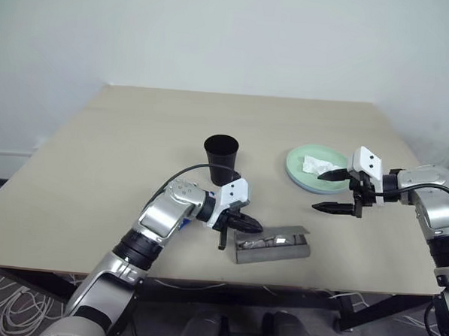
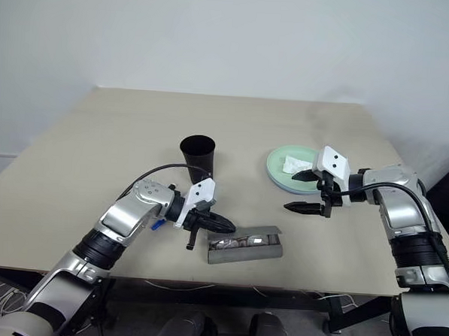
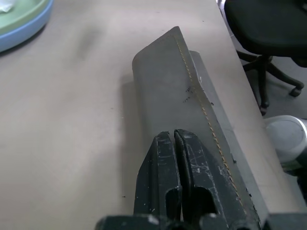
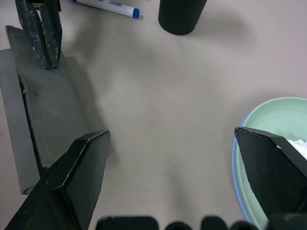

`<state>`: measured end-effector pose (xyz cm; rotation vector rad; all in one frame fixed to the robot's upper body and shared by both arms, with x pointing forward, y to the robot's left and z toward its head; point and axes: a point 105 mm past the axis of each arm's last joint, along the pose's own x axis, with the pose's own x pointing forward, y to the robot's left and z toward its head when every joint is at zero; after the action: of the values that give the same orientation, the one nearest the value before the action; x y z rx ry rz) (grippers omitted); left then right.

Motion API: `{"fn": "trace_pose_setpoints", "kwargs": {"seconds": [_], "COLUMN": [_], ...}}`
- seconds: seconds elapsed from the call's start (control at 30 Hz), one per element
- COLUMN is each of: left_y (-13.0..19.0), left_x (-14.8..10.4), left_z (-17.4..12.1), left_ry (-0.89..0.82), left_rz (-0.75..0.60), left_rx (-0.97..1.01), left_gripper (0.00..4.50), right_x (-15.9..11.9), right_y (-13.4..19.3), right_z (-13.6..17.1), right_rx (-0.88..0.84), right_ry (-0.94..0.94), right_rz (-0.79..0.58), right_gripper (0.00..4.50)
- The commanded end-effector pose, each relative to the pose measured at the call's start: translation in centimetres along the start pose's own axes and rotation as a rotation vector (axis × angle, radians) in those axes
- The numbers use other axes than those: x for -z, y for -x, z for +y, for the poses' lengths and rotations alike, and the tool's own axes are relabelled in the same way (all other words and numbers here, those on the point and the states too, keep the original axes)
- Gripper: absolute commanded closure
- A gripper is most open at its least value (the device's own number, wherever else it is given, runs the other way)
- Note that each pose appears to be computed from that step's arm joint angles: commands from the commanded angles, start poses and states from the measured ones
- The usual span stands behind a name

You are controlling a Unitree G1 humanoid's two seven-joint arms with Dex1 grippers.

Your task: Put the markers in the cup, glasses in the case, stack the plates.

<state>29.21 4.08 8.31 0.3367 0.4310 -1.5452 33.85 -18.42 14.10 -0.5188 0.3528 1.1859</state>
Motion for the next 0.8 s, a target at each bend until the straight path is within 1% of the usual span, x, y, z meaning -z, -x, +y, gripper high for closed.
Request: {"fn": "trace_pose_setpoints", "kwargs": {"seconds": [0.03, 0.2, 0.3, 0.4, 0.43, 0.57, 0.63, 0.73, 0.8], "left_y": [-0.1, -0.4, -0.6, -0.5, -0.4, 0.7, 1.3, 2.8, 3.8], "left_x": [-0.7, 1.1, 1.6, 1.5, 1.3, -1.5, -2.5, -4.4, -5.1], "left_z": [-0.5, -1.2, -1.2, -1.1, -1.0, 0.1, 0.2, 0.6, 0.8], "left_ry": [-0.038, -0.034, -0.031, -0.038, -0.041, -0.029, 0.029, 0.029, 0.046], "left_rz": [-0.007, 0.055, 0.069, 0.066, 0.059, -0.017, -0.031, -0.077, -0.096], "left_rx": [0.018, 0.025, 0.019, 0.007, -0.003, -0.056, -0.066, -0.120, -0.165], "left_gripper": [4.47, 4.47, 4.47, 4.47, 4.47, 4.47, 4.47, 4.47, 4.47], "right_x": [-1.6, -1.6, -1.6, -1.7, -1.7, -1.7, -1.7, -1.7, -1.7], "right_y": [0.6, 0.5, 0.4, 0.3, 0.3, 0.2, 0.2, 0.1, 0.0], "right_z": [-0.7, -0.8, -0.8, -0.8, -0.8, -0.8, -0.8, -0.8, -0.8], "right_rx": [0.034, 0.041, 0.041, 0.040, 0.039, 0.035, 0.034, 0.030, 0.028], "right_ry": [0.056, 0.060, 0.060, 0.060, 0.060, 0.058, 0.058, 0.058, 0.057], "right_rz": [-0.024, -0.022, -0.023, -0.024, -0.025, -0.024, -0.024, -0.025, -0.026], "right_gripper": [0.00, 0.00, 0.00, 0.00, 0.00, 0.00, 0.00, 0.00, 0.00]}}
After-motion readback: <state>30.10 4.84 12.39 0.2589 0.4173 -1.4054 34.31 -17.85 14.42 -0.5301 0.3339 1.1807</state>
